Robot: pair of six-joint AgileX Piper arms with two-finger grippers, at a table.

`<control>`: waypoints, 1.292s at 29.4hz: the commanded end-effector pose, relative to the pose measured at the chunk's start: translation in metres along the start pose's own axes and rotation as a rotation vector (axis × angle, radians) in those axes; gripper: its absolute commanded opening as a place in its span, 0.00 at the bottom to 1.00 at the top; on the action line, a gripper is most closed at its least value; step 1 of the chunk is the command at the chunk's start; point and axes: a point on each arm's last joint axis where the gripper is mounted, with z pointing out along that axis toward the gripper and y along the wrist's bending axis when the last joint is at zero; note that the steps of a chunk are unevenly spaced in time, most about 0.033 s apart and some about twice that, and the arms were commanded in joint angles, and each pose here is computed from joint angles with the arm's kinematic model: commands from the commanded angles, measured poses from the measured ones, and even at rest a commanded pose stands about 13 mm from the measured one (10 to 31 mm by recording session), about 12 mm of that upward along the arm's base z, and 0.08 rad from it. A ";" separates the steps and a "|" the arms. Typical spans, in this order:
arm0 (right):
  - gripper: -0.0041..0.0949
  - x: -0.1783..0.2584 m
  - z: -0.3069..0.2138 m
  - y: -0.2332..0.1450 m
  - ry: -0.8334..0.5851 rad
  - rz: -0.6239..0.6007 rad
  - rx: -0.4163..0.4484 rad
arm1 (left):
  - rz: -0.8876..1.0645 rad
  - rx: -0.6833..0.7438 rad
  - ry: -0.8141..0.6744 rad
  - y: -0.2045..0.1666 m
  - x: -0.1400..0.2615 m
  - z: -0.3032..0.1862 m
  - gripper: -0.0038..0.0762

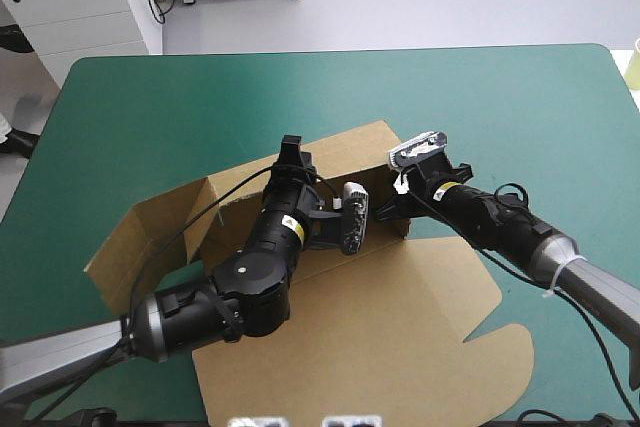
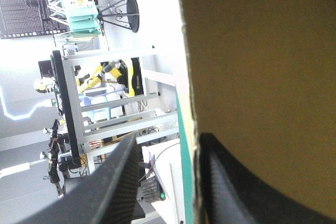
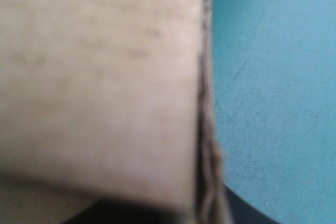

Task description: Fold the box

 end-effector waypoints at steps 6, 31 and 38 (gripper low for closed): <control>0.04 -0.022 -0.016 -0.016 0.037 0.001 0.029 | -0.175 -0.170 -0.099 0.050 0.031 -0.074 0.39; 0.02 -0.157 -0.042 -0.085 0.341 0.027 0.160 | -0.711 -0.030 0.210 0.061 0.133 -0.033 0.04; 0.02 -0.136 0.016 -0.110 0.442 0.086 0.132 | -0.886 0.131 0.340 0.045 0.165 0.005 0.04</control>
